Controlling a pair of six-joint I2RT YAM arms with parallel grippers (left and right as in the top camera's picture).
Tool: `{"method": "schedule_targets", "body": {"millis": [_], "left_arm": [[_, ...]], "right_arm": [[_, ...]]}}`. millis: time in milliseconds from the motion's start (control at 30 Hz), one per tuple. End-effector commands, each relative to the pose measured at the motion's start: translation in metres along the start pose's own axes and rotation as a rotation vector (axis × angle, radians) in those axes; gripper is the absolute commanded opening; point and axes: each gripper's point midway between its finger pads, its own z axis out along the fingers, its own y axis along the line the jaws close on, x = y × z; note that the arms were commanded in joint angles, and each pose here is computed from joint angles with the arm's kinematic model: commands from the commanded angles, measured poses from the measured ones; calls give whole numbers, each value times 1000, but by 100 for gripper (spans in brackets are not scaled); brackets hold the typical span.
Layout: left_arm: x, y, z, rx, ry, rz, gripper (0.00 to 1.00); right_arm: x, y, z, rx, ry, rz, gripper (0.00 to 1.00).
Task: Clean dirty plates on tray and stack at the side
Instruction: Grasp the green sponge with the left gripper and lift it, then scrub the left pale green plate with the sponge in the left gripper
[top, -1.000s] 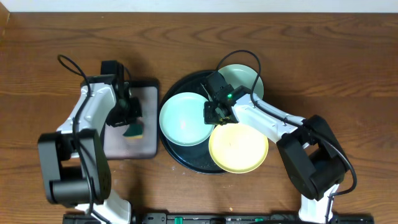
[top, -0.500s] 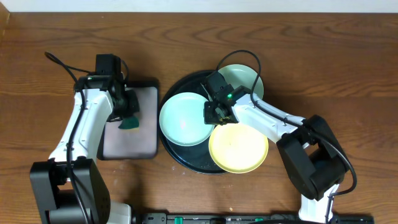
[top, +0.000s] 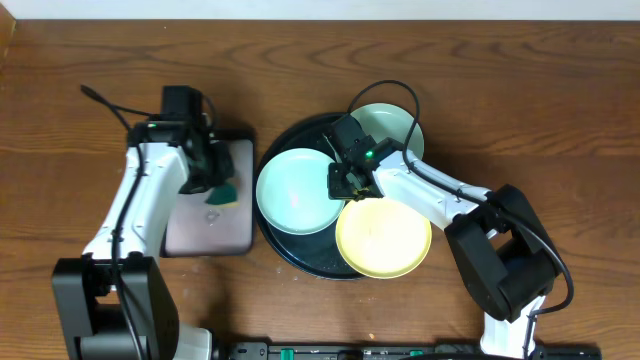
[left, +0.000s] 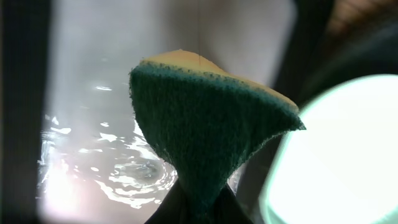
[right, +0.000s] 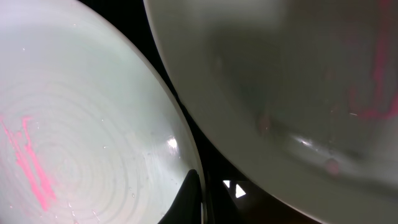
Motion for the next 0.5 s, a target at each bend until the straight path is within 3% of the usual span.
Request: {"method": "schedule_targets", "body": {"millis": [0,233,467], "left_arm": [[5,-31,-1,75,10,-9,8],[16,-75,31,87,37,35,8],[29,-75,71,-43,75,-25,7]], "right_arm": [[3,8,6,-12,10,-9,1],[3,9,6,-25,21,-3,1],[3,8,6,-23,22,-3,1]]}}
